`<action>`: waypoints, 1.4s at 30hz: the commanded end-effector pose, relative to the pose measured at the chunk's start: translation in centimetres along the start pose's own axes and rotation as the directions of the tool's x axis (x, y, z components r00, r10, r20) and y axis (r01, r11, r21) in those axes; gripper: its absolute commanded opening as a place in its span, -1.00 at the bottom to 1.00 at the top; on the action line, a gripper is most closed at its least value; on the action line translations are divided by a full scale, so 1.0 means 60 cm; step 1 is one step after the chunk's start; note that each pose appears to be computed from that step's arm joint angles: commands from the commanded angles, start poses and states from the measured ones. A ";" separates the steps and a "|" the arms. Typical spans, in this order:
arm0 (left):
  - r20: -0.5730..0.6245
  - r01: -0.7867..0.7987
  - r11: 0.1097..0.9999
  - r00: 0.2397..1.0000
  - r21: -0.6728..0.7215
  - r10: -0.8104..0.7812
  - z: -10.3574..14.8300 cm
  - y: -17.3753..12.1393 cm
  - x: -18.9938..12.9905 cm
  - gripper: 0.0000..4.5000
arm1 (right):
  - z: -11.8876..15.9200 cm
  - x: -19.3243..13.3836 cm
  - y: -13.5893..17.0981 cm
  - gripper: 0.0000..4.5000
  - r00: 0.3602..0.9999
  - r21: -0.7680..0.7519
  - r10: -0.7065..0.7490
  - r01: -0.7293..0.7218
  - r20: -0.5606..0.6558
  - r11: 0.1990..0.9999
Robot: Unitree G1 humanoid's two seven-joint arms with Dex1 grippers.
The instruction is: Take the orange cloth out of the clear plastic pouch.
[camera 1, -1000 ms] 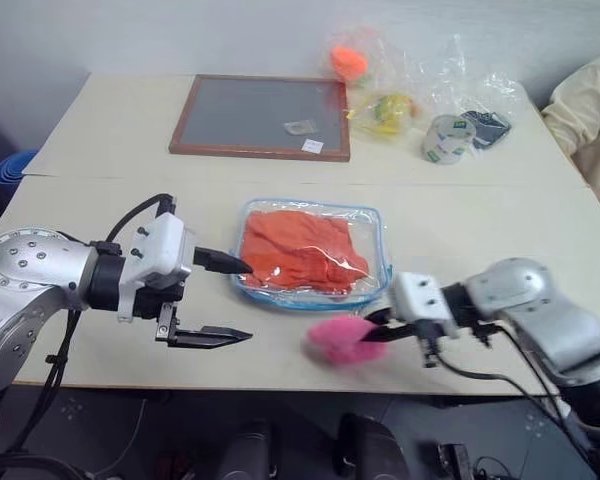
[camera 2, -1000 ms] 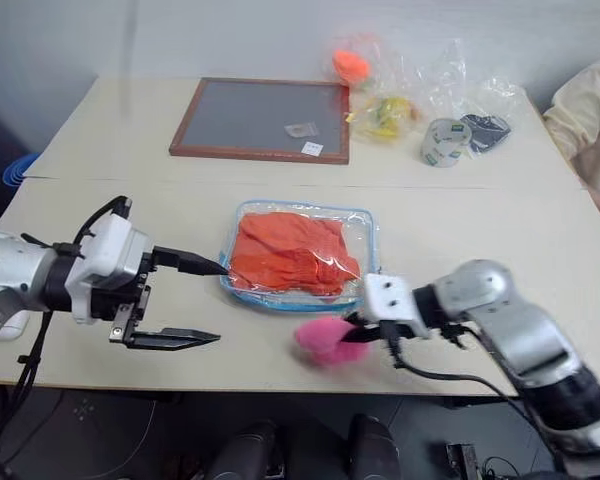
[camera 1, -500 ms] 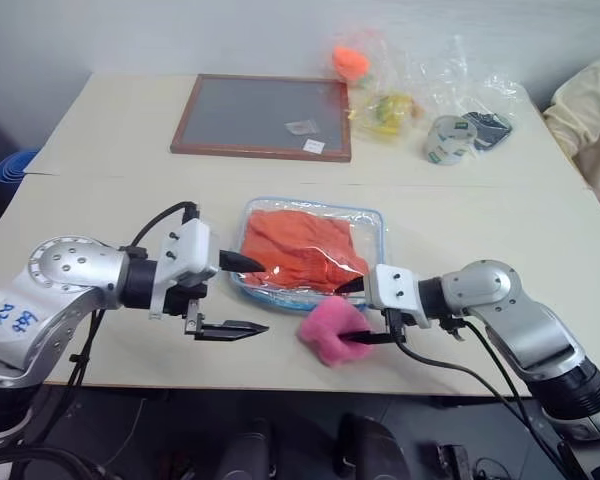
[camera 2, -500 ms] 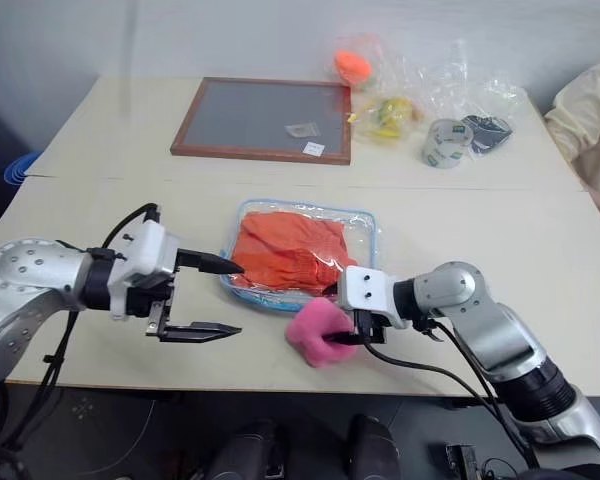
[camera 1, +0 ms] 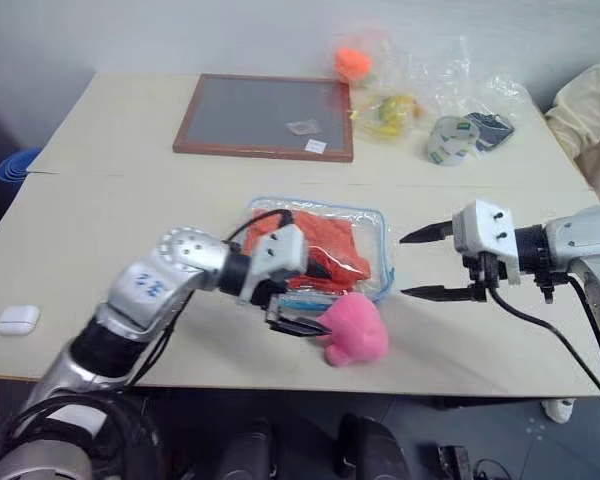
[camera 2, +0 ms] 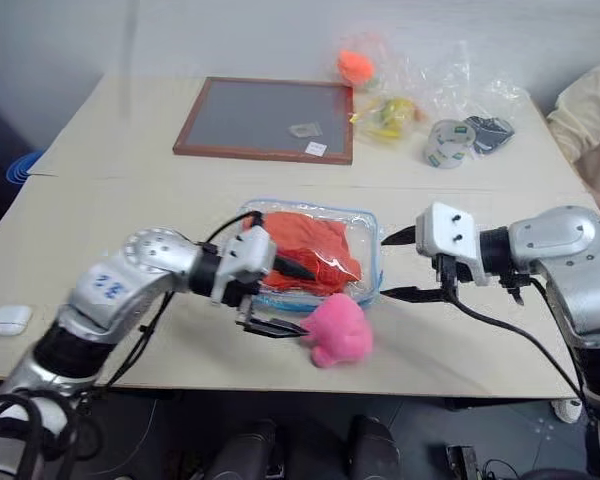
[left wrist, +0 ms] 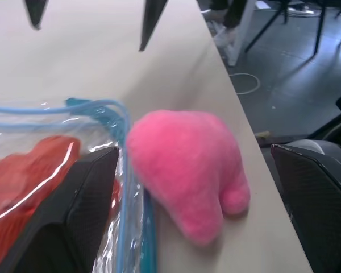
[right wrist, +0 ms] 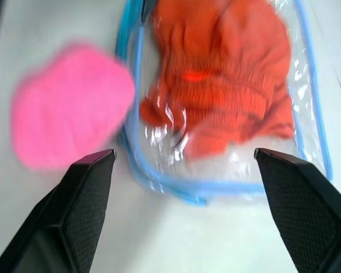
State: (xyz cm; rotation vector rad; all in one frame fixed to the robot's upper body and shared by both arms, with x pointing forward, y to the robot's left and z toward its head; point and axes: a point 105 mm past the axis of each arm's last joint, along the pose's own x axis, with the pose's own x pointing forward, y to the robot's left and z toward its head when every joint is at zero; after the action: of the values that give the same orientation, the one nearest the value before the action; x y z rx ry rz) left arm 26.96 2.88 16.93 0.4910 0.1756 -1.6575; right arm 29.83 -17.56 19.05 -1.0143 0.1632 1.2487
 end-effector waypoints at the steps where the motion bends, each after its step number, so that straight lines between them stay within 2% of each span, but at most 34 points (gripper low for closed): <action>1: -0.032 0.029 0.998 0.999 0.047 -0.028 0.001 0.009 0.032 1.00 | -0.005 0.026 0.003 0.81 0.999 -0.201 0.034 -0.042 -0.039 0.979; 5: -0.102 0.035 0.997 0.994 0.068 -0.028 -0.023 0.016 0.049 1.00 | 0.000 0.052 -0.007 0.81 0.999 -0.262 0.033 -0.033 -0.006 0.965; 7: -0.118 0.015 0.998 0.993 0.065 -0.007 -0.030 0.021 0.050 0.83 | 0.006 0.063 -0.013 0.64 0.999 -0.263 0.032 -0.026 0.019 0.965; 11: -0.140 -0.001 0.998 0.990 0.065 0.010 -0.038 0.022 0.044 0.39 | 0.004 0.075 -0.010 0.16 0.998 -0.278 0.056 -0.045 0.032 0.960; 16: -0.100 -0.039 0.998 0.994 0.044 0.043 -0.023 0.026 0.032 -0.24 | 0.006 0.076 -0.011 -0.61 0.996 -0.273 0.065 -0.048 0.055 0.961; 20: -0.075 -0.095 0.995 0.993 0.023 0.096 -0.018 0.028 0.019 -0.60 | 0.003 0.079 -0.009 -1.00 0.995 -0.278 0.078 -0.060 0.054 0.959; 23: -0.072 -0.191 0.982 0.979 -0.010 0.190 -0.020 0.028 -0.010 -0.92 | -0.001 0.077 -0.015 -1.00 0.997 -0.291 0.058 -0.043 0.042 0.956; 26: -0.083 -0.311 0.948 0.949 -0.069 0.305 -0.035 0.017 -0.063 -0.92 | -0.009 0.070 -0.028 -1.00 1.000 -0.303 0.023 -0.016 0.021 0.953; 31: -0.155 -0.504 0.839 0.863 -0.206 0.481 -0.075 -0.024 -0.172 -0.92 | -0.024 0.051 -0.026 -1.00 1.000 -0.328 0.025 -0.022 0.005 0.945; 36: -0.288 -0.693 0.676 0.720 -0.250 0.631 -0.123 -0.046 -0.281 -0.92 | -0.033 0.035 -0.021 -1.00 0.999 -0.319 0.032 -0.025 0.016 0.947; 38: -0.289 -0.726 0.632 0.688 -0.273 0.666 -0.126 -0.049 -0.309 -0.92 | -0.034 0.031 -0.018 -1.00 0.999 -0.298 0.036 -0.025 0.032 0.954; 42: -0.263 -0.738 0.595 0.672 -0.319 0.693 -0.127 -0.044 -0.326 -0.92 | -0.037 0.032 -0.017 -1.00 0.998 -0.273 0.036 -0.023 0.042 0.962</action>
State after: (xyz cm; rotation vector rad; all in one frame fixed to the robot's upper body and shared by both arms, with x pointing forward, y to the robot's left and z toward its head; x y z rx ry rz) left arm 27.33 23.65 16.96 0.2673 0.3688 -0.7647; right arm 32.15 -16.95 16.02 -1.2205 -0.0143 1.3856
